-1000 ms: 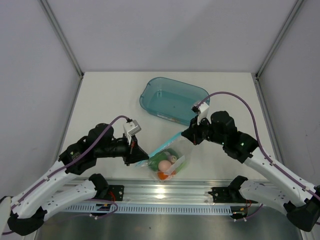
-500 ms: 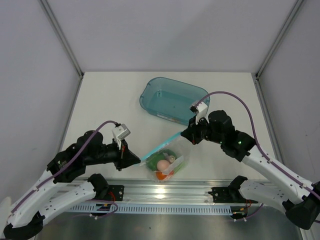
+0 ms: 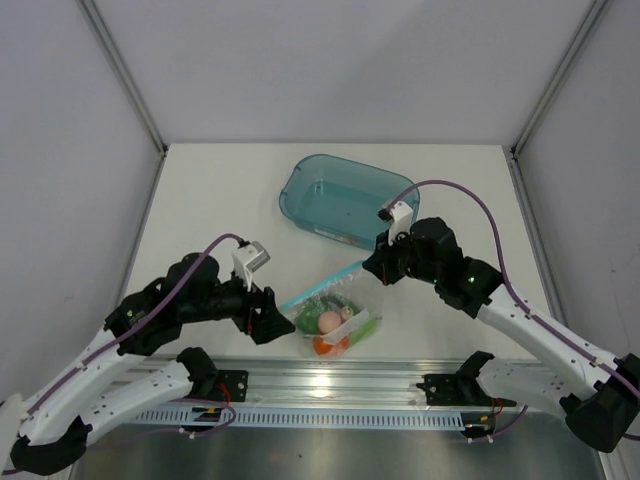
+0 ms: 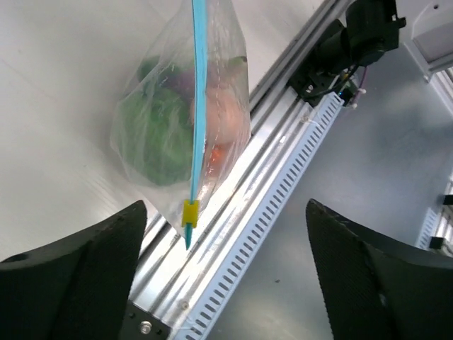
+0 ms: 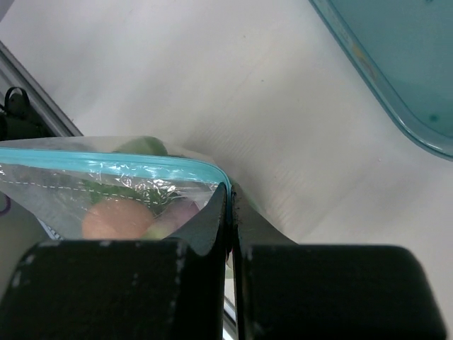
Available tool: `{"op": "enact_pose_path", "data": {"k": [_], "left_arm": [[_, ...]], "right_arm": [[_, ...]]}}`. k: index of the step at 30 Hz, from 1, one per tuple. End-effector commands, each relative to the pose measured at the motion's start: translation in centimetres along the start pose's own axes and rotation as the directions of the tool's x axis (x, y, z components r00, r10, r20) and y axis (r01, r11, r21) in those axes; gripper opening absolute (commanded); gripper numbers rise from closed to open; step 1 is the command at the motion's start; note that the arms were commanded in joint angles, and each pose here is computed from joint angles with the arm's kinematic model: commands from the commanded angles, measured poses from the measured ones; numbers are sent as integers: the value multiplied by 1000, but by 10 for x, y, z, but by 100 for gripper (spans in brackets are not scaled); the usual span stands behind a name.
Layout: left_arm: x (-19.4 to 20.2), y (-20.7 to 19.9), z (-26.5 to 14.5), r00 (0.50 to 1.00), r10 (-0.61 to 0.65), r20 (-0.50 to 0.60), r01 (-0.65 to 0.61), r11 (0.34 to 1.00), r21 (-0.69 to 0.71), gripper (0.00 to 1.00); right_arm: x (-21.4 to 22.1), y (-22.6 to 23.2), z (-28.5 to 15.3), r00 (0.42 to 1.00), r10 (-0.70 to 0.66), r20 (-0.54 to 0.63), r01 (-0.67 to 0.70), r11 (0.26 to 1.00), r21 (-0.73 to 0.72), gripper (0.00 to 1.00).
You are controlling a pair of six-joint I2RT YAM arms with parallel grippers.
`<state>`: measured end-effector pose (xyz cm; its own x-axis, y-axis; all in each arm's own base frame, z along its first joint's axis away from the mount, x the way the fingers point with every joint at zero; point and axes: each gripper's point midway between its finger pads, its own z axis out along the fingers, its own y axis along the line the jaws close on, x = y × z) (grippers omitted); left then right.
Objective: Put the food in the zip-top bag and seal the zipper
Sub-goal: Place the zipper food storage bag at the center of the board.
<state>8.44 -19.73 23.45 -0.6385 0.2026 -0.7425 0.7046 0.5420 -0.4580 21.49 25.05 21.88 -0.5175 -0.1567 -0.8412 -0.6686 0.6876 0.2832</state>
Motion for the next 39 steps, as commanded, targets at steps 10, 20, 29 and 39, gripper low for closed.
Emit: {"op": "enact_pose_path", "data": {"k": [10,20,29,39], "left_arm": [[-67,5,-19,977,94,193,-69,989,-134,100],[-63,2,-10,973,129,192,-113,989,-90,99],[-47,2,-2,972,148,183,-143,989,-43,100],[-35,-4,4,977,105,187,-112,993,24,100]], "right_arm": [[-18,-83,-53,976,170,135,-202,938,283,0],[22,-174,-140,883,337,326,-468,591,657,0],[54,-252,-197,723,419,549,-671,238,702,0],[85,-319,-239,438,411,800,-854,-87,512,0]]}}
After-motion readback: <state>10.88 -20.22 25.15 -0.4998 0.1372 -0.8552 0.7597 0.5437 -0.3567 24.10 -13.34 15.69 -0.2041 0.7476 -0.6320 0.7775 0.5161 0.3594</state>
